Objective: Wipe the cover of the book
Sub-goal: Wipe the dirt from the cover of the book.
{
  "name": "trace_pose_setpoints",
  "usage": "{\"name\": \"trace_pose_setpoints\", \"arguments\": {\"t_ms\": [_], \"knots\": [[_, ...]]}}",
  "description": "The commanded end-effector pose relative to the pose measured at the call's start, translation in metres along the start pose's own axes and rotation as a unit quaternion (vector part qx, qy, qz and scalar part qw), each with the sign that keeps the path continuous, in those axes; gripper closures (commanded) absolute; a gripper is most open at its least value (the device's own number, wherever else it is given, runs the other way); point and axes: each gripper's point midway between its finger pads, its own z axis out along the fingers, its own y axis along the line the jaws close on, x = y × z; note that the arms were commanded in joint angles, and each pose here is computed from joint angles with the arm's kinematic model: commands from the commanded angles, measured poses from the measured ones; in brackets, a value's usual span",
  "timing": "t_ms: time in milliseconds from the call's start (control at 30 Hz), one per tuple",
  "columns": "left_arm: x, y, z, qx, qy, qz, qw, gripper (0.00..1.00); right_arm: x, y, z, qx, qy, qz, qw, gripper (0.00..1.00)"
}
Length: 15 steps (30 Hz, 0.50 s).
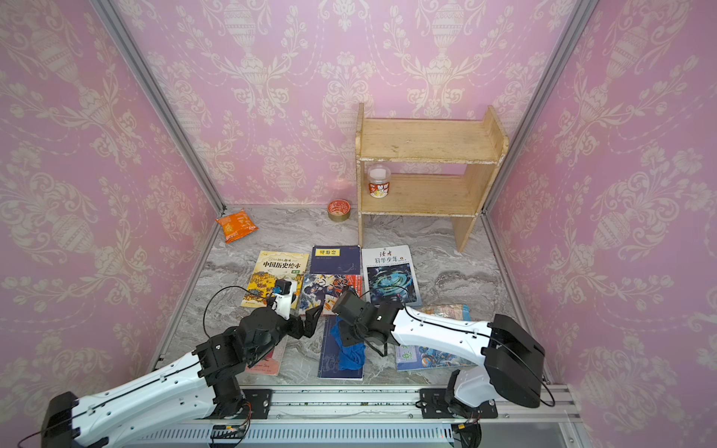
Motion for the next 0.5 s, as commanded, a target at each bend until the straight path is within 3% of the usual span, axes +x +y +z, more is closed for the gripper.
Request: {"name": "trace_pose_setpoints", "arguments": {"t_ms": [0, 167, 300, 467], "knots": [[0.003, 0.017, -0.001, -0.040, 0.005, -0.022, 0.999, 0.01, 0.007, -0.013, 0.016, 0.073, 0.008, -0.023, 0.997, 1.00], [0.005, 0.018, 0.000, -0.038, 0.007, -0.027, 0.999, 0.01, 0.046, -0.007, 0.053, 0.076, 0.095, -0.024, 0.992, 1.00], [0.005, 0.018, 0.002, -0.037, 0.009, -0.028, 0.999, 0.01, 0.046, -0.010, 0.061, 0.092, 0.101, -0.018, 0.990, 1.00], [0.006, 0.019, 0.001, -0.037, 0.012, -0.029, 0.999, 0.01, 0.050, -0.052, 0.057, 0.113, 0.103, 0.030, 0.988, 1.00]]}}
